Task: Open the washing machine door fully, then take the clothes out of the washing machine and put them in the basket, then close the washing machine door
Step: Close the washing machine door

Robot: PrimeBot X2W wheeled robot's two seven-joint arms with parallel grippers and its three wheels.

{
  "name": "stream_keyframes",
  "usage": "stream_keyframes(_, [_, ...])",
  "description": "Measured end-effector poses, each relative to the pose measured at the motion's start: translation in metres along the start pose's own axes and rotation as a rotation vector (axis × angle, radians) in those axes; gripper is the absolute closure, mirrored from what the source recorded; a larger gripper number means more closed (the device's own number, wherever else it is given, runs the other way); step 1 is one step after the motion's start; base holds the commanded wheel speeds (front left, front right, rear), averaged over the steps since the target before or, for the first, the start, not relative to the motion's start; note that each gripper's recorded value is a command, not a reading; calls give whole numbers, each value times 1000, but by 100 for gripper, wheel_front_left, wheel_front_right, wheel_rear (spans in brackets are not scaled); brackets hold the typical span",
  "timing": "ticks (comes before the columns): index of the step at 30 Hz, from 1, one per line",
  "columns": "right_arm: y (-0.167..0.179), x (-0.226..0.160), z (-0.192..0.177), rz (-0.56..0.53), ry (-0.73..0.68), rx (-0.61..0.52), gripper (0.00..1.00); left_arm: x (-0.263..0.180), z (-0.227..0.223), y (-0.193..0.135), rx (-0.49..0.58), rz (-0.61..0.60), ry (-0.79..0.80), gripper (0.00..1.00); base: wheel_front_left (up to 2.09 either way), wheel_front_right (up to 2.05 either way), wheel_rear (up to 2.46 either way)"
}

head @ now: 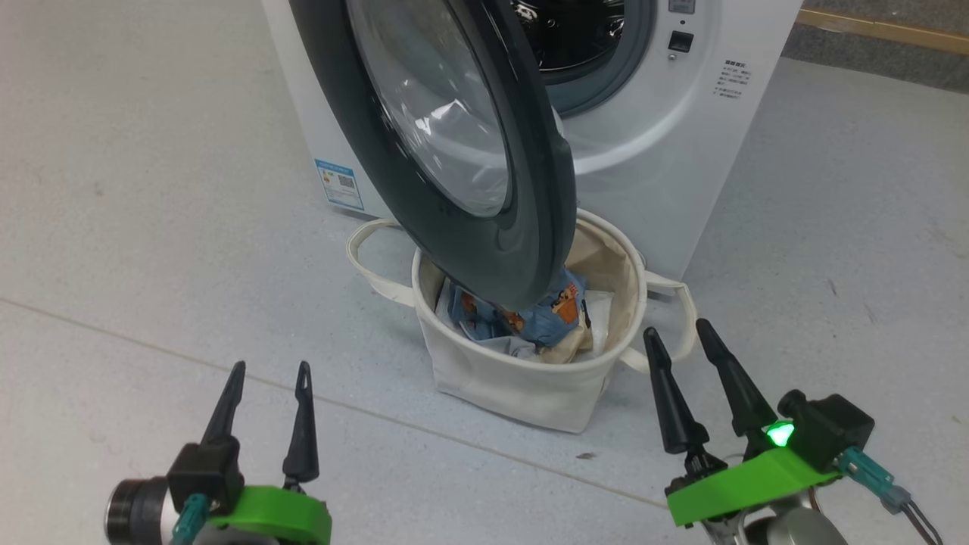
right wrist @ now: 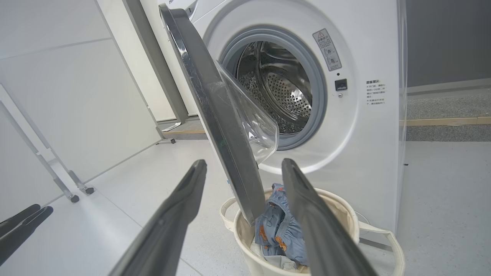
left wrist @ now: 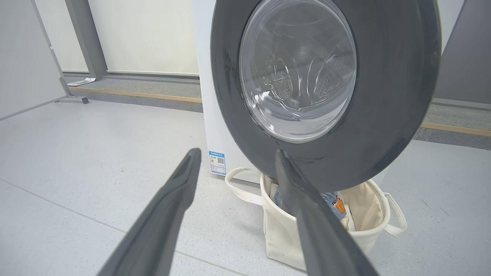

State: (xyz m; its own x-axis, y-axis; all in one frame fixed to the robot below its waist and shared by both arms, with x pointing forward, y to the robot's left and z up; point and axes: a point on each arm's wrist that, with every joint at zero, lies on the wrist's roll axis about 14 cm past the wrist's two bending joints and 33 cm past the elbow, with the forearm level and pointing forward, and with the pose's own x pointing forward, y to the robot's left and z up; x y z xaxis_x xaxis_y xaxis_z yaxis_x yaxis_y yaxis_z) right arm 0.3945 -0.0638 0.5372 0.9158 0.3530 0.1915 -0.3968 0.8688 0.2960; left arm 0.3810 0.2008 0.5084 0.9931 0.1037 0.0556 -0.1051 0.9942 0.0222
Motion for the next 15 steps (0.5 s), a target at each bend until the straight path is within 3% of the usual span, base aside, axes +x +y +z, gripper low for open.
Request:
stream_keyframes(9, [11, 2, -10, 34, 25, 16, 0, 1, -4, -2, -10, 0, 10, 0, 0, 0, 0])
stream_keyframes(10, [15, 4, -11, 47, 27, 29, 91, 1, -7, -2, -13, 0, 17, 0, 0, 0, 0])
stream_keyframes(11, [21, 5, -11, 64, 26, 41, 100, 1, -10, -3, -18, 3, 26, 0, 0, 0, 0])
stream_keyframes(15, [48, 18, -13, 159, 22, 42, 100, 3, -21, -7, -22, -9, 59, 0, 0, 0, 0])
